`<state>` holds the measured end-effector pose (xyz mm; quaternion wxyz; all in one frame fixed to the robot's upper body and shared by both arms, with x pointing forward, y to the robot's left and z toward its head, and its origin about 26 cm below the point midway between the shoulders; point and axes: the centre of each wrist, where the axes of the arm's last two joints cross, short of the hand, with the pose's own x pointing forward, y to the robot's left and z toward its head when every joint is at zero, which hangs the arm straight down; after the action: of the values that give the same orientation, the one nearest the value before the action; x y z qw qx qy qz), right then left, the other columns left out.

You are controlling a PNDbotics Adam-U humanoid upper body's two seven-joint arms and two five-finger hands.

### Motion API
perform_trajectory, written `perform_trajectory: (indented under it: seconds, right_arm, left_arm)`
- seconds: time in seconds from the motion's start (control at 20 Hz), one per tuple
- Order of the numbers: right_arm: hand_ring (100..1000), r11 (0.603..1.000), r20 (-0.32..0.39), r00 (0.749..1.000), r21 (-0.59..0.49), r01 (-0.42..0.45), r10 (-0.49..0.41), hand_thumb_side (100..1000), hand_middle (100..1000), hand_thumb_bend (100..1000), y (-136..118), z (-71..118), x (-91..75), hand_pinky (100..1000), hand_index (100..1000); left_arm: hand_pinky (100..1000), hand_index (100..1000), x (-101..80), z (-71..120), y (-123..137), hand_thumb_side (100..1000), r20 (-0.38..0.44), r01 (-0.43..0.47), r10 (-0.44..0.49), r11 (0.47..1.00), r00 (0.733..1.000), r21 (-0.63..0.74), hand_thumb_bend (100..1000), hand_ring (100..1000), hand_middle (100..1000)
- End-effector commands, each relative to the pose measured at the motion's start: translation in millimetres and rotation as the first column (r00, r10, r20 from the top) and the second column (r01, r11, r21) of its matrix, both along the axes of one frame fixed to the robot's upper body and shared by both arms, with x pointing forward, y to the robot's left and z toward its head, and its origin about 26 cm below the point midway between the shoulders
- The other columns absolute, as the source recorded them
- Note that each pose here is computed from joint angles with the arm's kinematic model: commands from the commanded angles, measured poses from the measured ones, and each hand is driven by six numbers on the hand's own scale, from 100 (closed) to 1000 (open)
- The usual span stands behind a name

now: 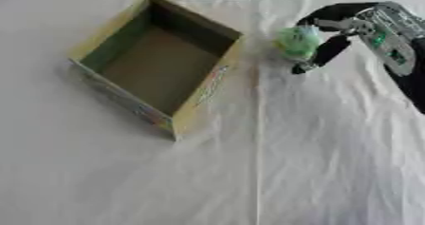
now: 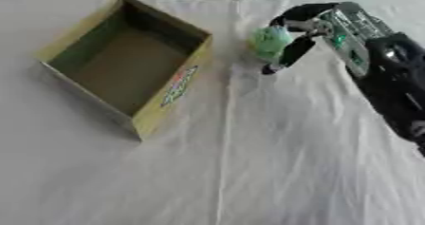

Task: Pick up objects on the table and place them in the box.

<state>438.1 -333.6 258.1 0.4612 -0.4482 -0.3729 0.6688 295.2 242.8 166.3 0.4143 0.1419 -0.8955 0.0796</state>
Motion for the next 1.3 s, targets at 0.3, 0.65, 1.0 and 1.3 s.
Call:
perform_trajectory:
  seconds: [0.3,0.65,1.0,1.3]
  right_arm:
    - [882,1.0,0.085,0.996,0.0,0.016,-0.016,594,803,395,-2.5,9.2,0.8,856,953]
    - [851,0.999,0.155,0.987,0.017,0.032,-0.034,564,748,280,-1.9,5.9,1.7,826,884]
    - [795,0.999,0.306,0.951,0.021,0.034,-0.039,473,649,270,1.5,11.0,-0.1,771,712]
    - [763,0.999,0.458,0.888,0.047,0.015,-0.035,406,598,125,8.7,21.6,-7.7,750,652]
  left_arm:
    - [303,793,-1.5,6.9,0.1,725,0.022,0.007,-0.007,1.0,1.0,0.015,100,567,678]
    - [303,793,-1.6,6.7,0.2,725,0.02,0.006,-0.007,1.0,1.0,0.016,100,567,678]
    - [302,793,-1.7,6.4,0.2,724,0.017,0.007,-0.007,1.0,1.0,0.018,100,567,678]
    - [303,793,-1.7,6.3,0.4,723,0.015,0.006,-0.006,1.0,1.0,0.019,100,567,678]
